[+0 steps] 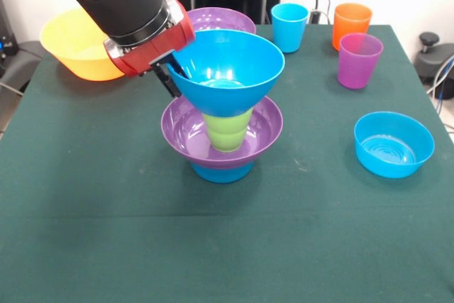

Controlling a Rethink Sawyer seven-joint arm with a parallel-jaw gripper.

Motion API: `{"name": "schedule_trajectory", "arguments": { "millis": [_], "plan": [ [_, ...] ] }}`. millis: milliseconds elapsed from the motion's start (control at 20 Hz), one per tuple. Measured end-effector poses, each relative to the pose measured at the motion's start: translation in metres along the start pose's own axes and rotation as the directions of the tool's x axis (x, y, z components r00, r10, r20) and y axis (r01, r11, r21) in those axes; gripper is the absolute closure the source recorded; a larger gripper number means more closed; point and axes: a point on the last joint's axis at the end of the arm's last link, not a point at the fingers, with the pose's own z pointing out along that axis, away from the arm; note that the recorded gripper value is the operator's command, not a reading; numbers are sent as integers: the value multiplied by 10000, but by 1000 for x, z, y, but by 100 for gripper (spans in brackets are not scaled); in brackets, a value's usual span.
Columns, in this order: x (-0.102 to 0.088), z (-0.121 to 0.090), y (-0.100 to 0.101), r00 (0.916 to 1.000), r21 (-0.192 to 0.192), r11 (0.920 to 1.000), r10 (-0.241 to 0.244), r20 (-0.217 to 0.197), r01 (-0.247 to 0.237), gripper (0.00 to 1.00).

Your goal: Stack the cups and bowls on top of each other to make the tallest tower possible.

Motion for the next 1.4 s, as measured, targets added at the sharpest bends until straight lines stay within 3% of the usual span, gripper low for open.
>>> {"name": "schedule_trajectory", "arguments": {
  "millis": [550, 1400],
  "plan": [
    [0, -6, 0, 10000, 130, 9999, -28, 17, 27, 100],
    [8, 3, 11, 9996, -43, 9998, -187, -228, 186, 100]
  ]
}}
